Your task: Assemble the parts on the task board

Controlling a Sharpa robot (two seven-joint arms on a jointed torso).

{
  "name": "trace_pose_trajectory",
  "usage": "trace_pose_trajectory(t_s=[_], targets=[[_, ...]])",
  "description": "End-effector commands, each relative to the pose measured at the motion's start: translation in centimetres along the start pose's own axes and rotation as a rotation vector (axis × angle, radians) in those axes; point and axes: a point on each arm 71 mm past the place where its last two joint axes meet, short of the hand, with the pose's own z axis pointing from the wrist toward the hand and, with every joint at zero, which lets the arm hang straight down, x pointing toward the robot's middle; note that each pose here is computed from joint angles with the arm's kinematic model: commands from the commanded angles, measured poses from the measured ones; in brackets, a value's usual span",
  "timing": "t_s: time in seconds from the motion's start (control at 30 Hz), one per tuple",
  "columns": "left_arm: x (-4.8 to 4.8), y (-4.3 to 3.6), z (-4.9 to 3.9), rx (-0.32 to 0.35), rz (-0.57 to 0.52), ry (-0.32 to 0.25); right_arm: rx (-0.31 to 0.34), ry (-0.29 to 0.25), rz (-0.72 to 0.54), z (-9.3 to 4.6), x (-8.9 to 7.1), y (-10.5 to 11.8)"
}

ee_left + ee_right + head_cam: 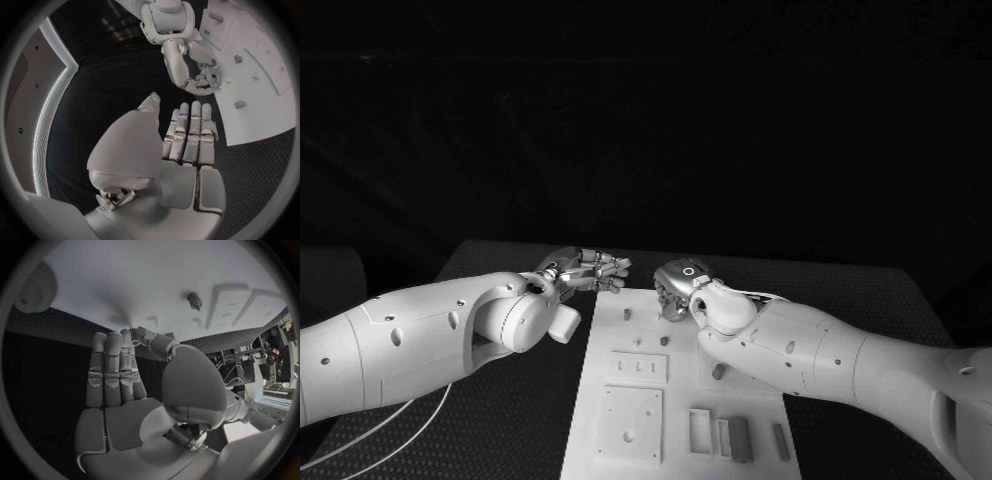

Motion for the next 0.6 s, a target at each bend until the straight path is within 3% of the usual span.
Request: trace_pose_trajectory(t_s=[0.03, 0.6], targets=[[0.20, -0.32, 0.02, 0.013, 0.004, 0.013, 0.005, 0.016, 0.016, 0.01, 0.16, -0.13], [0.14, -0.40, 0.01, 0.015, 0.005, 0.010, 0.006, 0.026, 0.030, -0.01, 0.20, -0.16]])
